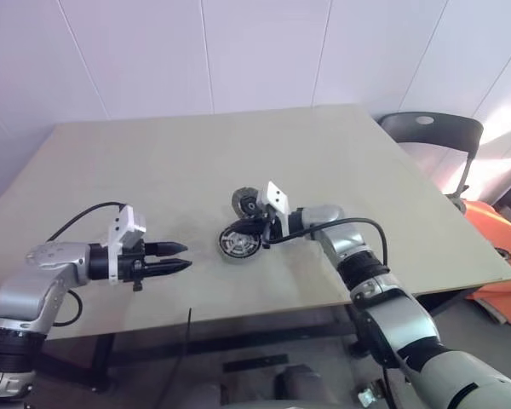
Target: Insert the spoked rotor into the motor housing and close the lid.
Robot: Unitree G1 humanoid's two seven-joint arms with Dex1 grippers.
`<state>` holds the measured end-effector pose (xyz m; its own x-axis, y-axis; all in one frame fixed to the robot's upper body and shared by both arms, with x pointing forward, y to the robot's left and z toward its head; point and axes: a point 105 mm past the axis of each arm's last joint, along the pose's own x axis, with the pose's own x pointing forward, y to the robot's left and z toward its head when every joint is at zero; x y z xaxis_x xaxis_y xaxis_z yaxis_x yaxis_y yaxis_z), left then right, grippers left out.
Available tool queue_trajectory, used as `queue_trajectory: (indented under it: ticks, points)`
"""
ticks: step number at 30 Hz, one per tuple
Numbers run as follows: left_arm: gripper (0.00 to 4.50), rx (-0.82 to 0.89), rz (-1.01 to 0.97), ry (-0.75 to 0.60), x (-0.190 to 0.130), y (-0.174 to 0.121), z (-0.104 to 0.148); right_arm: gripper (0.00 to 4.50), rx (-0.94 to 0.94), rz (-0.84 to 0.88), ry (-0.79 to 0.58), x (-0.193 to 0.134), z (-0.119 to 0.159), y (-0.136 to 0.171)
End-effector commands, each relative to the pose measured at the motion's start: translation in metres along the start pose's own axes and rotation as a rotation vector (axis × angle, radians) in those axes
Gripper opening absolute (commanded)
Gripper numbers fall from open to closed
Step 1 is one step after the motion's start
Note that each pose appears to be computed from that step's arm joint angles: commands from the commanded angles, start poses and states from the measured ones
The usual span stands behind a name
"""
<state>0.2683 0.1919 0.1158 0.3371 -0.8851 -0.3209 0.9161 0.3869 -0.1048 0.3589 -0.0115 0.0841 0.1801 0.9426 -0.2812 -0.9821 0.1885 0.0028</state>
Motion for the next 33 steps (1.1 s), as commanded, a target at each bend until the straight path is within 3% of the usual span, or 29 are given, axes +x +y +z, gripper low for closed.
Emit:
queue_trajectory:
  ticks: [1,5,9,12,16,20,23,28,33]
  points:
    - [2.06,0.039,-0.02,-0.019,0.002,-0.003,0.013,0.0,-0.016,-0.016,0.026,0.003,-0.004,-0.004]
    - [2.06,0.04,-0.003,-0.014,0.004,0.001,0.011,0.0,0.004,-0.073,0.12,0.01,-0.035,-0.006]
    - [2.06,0.037,0.008,-0.022,0.004,0.004,0.012,0.0,-0.013,-0.056,0.137,0.012,-0.042,-0.002]
    - [2.06,0.035,0.017,-0.024,0.004,0.006,0.012,0.0,-0.02,-0.072,0.082,0.01,-0.031,-0.006]
    - [2.06,0.03,0.019,-0.033,0.005,0.007,0.012,0.0,0.05,-0.002,-0.179,0.008,0.019,-0.006]
    - [2.06,0.026,0.023,-0.037,0.006,0.008,0.012,0.0,-0.012,0.015,-0.216,0.009,0.028,-0.002]
    - [2.06,0.01,0.022,-0.056,0.006,0.008,0.013,0.0,-0.011,-0.003,-0.175,0.011,0.018,-0.002]
    - [2.06,0.014,0.034,-0.045,0.005,0.009,0.01,0.0,-0.14,-0.08,0.119,0.013,-0.039,-0.003]
    - [2.06,0.014,0.038,-0.045,0.003,0.01,0.009,0.0,-0.104,-0.119,0.128,0.01,-0.047,-0.007]
